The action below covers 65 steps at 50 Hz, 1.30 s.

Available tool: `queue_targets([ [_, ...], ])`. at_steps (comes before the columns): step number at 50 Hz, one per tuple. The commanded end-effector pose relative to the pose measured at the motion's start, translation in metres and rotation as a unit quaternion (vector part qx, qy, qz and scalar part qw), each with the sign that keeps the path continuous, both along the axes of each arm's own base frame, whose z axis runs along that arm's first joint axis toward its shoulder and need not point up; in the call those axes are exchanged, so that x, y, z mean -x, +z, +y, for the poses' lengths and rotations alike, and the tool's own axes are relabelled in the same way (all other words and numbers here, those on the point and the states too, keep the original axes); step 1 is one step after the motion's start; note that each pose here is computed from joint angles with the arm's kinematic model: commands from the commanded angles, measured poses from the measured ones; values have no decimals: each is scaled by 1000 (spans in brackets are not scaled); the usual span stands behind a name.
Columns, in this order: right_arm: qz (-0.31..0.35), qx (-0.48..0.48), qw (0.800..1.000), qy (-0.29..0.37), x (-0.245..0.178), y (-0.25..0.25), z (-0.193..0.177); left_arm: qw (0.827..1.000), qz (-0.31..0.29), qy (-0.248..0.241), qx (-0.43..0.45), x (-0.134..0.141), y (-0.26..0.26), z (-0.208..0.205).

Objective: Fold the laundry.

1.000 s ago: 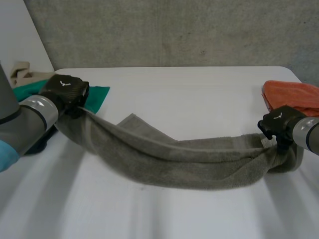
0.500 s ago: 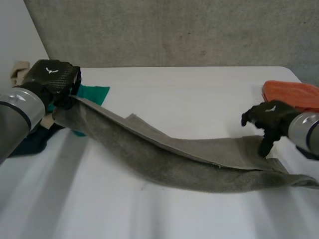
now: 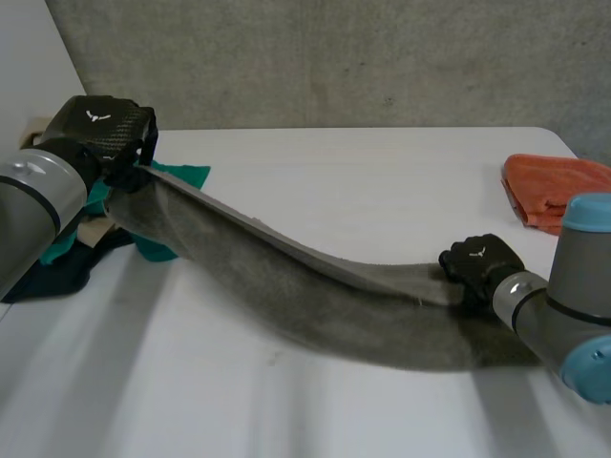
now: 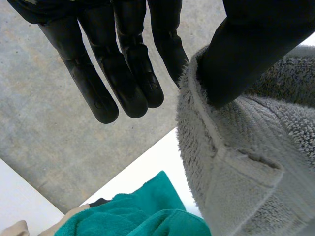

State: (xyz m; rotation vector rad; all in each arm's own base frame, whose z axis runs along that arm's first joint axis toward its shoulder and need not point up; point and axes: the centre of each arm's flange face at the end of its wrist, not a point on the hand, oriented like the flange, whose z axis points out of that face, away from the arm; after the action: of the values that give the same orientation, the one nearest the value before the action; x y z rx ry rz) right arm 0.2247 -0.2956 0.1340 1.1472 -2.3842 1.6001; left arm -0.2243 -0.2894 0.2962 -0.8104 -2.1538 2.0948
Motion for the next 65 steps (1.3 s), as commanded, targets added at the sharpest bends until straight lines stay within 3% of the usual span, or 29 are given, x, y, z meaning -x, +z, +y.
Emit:
queue_targets([
  [1,-21,82,996,-11,-3,28,-37,1000,3,1,17,3,5,-14],
  [6,-51,199,979,-10,-14,77,-74,995,29,11,99,7,37,-45],
  [10,-89,355,930,-23,-19,157,-110,971,75,23,226,9,87,-76],
  [11,-108,420,901,-36,-17,192,-118,952,101,30,286,7,113,-83],
  [14,-136,505,851,-56,-12,241,-123,920,143,46,361,0,144,-91],
  [15,-151,543,823,-64,-9,264,-123,900,165,57,398,-6,160,-93],
  [18,-168,573,800,-62,-7,286,-119,883,182,67,428,-12,174,-92],
  [20,-169,568,804,-49,-9,288,-116,887,176,62,422,-11,171,-91],
  [27,-142,490,860,-18,-9,246,-122,928,143,40,343,-5,121,-95],
  [31,-128,418,899,-10,-13,202,-125,953,124,38,274,-3,70,-96],
  [32,-119,375,920,-5,-15,177,-123,963,116,40,239,-3,44,-95],
  [35,-102,284,953,1,-16,124,-114,982,96,40,160,-1,-12,-84],
  [39,-73,167,983,5,-16,56,-92,994,72,34,70,3,-78,-62],
  [43,-45,81,996,1,-7,10,-73,998,51,26,15,5,-118,-38],
  [48,-29,42,999,-3,1,-6,-62,999,33,14,5,5,-126,-23],
  [57,-27,46,998,-14,10,2,-65,999,14,12,39,0,-103,-16],
  [61,-14,42,999,-17,18,17,-60,1000,-18,12,9,-7,-108,-6],
  [65,42,2,999,-2,33,33,-38,996,-76,-9,-47,-13,-112,22],
])
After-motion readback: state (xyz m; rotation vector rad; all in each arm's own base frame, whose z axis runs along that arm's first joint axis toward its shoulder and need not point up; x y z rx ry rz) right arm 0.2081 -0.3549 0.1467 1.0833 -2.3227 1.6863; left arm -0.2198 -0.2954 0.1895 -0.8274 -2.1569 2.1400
